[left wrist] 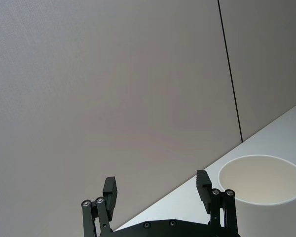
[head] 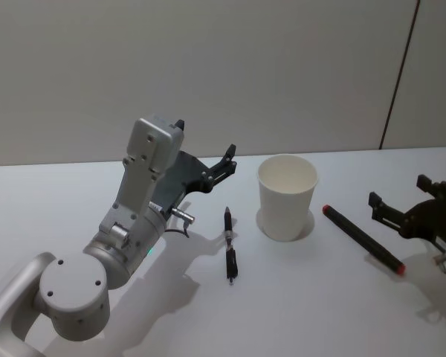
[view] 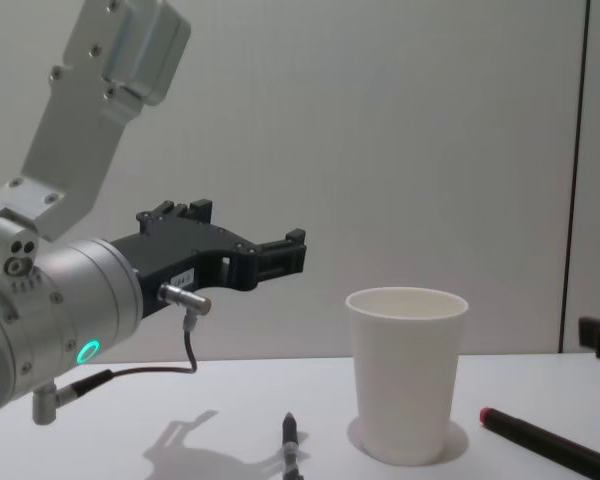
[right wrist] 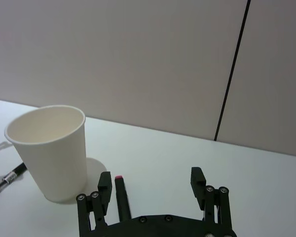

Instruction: Place the pen into the pen holder.

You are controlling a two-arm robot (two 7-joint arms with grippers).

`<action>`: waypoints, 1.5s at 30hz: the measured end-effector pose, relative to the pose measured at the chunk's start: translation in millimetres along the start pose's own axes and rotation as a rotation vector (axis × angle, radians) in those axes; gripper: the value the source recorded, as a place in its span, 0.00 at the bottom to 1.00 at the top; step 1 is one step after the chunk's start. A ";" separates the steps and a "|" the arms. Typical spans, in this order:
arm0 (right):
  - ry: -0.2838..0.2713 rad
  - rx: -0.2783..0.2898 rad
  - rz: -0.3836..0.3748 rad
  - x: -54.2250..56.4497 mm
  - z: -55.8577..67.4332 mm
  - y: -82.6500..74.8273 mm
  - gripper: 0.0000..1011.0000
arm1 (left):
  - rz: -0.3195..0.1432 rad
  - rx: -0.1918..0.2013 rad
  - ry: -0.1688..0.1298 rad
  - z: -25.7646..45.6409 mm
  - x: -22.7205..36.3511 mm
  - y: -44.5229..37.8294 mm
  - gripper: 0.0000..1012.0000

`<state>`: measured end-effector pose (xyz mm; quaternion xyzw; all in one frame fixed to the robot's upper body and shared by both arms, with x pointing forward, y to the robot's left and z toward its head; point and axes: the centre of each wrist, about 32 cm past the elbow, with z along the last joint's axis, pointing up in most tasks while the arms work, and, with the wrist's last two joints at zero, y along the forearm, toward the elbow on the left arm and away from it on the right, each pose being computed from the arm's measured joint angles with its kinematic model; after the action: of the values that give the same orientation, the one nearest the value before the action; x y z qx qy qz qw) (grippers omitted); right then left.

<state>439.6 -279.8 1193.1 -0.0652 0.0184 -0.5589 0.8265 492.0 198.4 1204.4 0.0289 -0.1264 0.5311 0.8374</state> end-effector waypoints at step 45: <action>-0.017 -0.236 0.023 -12.5 -12.0 25.8 0.99 | 0.000 0.000 0.000 0.0 0.0 0.0 0.99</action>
<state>457.4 -259.8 1177.4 -0.1663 0.0779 -0.5429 0.8195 492.0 198.4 1204.4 0.0289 -0.1265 0.5311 0.8373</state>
